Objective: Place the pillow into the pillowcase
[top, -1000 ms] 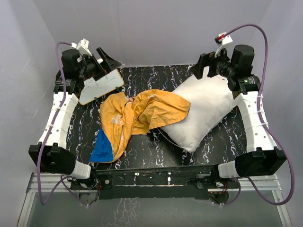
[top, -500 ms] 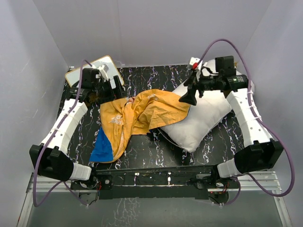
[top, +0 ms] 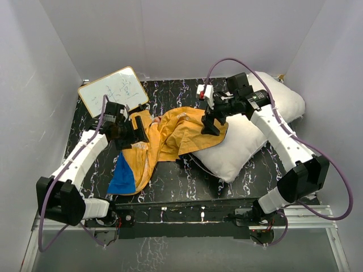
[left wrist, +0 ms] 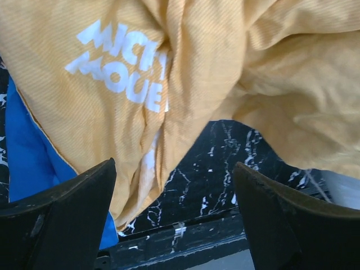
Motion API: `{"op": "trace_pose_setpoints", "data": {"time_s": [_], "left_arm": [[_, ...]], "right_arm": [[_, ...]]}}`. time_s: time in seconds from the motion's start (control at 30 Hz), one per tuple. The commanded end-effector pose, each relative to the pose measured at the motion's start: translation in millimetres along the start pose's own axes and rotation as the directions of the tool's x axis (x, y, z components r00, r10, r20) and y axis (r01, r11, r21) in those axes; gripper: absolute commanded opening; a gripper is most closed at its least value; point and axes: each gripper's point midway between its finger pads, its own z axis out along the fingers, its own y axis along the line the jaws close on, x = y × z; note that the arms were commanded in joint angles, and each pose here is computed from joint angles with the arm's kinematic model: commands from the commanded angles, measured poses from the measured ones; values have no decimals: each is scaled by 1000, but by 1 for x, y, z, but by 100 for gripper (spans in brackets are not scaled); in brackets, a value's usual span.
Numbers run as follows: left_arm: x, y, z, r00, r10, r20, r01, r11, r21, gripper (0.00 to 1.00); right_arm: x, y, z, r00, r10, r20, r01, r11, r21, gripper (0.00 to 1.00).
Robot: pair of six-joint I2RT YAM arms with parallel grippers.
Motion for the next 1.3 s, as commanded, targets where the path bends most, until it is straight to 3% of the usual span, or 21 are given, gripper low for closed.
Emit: {"op": "trace_pose_setpoints", "data": {"time_s": [0.0,0.23,0.33,0.4,0.47,0.5,0.53,0.57,0.6,0.67,0.9,1.07,1.27], "left_arm": [[13,17,28,998,14,-66,-19,997,-78,81],[12,18,74,987,31,-158,-42,997,-66,69],[14,26,82,983,48,-176,-65,993,-96,57],[17,29,86,982,52,-183,-71,993,-97,43],[20,29,88,981,51,-188,-69,993,-91,22],[20,29,87,981,52,-188,-70,993,-91,13],[17,29,84,982,60,-181,-78,992,-96,7],[11,29,78,983,71,-167,-90,990,-107,2],[2,27,68,987,89,-136,-106,987,-122,0],[-19,27,45,988,141,-63,-150,974,-168,0],[-83,37,-49,944,298,140,-223,892,-392,0],[-109,38,-111,902,334,274,-168,855,-490,0],[-132,42,-190,821,366,438,-55,814,-578,0]], "right_arm": [[-28,-42,-5,998,-58,28,52,983,176,99],[-16,-51,19,999,49,-6,-47,979,198,93],[-7,-46,33,996,78,-40,-69,978,195,88],[-5,-48,36,994,92,-51,-80,975,207,81],[-5,-51,37,994,96,-55,-82,973,214,70],[-8,-53,36,994,92,-54,-78,973,217,60],[-12,-55,35,995,87,-51,-73,973,221,40],[-19,-59,33,996,74,-42,-63,971,231,26],[-27,-63,30,998,60,-30,-51,969,241,16],[-45,-71,23,1000,27,1,-26,962,271,8],[-139,-100,-23,969,-131,209,40,919,393,8],[-198,-118,-67,898,-268,348,66,867,495,8],[-244,-134,-97,812,-385,438,58,801,595,8]]}}
